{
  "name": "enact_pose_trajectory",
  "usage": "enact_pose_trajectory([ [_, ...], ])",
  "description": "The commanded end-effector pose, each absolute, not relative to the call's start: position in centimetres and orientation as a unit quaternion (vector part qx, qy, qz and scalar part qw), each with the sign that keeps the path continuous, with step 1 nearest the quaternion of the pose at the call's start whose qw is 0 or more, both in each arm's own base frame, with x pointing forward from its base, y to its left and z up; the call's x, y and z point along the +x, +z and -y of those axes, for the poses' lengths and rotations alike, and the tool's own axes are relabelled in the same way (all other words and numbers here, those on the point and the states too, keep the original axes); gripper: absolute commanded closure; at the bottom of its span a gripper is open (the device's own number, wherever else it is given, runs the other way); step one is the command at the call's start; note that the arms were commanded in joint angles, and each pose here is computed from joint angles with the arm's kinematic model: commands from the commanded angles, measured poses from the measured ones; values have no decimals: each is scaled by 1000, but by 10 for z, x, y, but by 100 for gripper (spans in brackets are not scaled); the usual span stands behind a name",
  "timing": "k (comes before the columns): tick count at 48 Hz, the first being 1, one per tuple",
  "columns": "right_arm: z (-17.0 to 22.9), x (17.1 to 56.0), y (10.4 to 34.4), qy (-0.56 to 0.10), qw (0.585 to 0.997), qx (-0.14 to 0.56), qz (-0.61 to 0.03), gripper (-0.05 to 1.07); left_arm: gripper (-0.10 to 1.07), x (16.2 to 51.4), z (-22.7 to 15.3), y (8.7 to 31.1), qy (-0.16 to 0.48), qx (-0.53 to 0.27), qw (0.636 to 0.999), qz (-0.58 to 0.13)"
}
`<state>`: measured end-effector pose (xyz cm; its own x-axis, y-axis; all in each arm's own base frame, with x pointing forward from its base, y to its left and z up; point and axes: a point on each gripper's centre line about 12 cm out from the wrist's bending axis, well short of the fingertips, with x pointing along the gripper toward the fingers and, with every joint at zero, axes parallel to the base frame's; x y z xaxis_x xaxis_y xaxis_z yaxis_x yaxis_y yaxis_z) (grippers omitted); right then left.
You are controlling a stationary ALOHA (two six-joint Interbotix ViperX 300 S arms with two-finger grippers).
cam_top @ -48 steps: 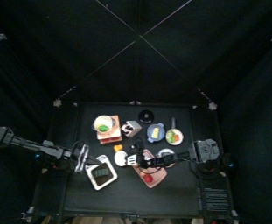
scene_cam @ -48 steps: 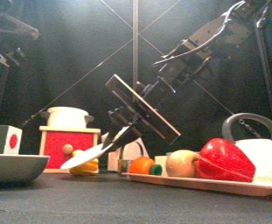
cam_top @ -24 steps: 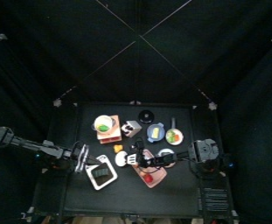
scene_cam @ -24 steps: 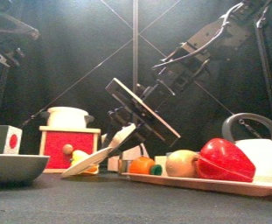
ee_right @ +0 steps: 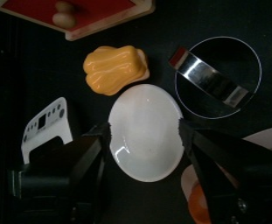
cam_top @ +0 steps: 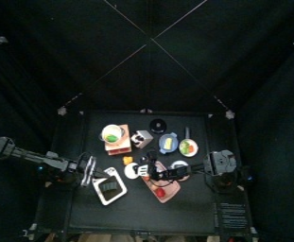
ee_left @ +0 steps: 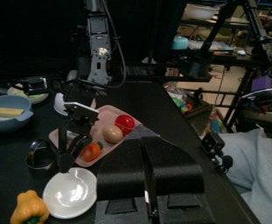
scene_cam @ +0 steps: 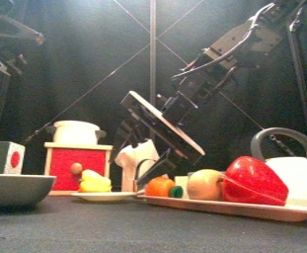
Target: Put small plate below drawer
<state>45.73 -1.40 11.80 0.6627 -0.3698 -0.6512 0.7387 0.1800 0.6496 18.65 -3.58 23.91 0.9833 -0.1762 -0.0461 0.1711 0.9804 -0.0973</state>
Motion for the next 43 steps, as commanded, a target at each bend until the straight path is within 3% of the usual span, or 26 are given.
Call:
enact_pose_trajectory([
  [1, 16, 463, 134, -363, 749, 530, -159, 4, 100, 188, 36, 245, -87, -48, 995, -17],
  [43, 12, 465, 145, -343, 763, 525, -157, 1, 100, 188, 36, 245, -87, -48, 995, -17],
])
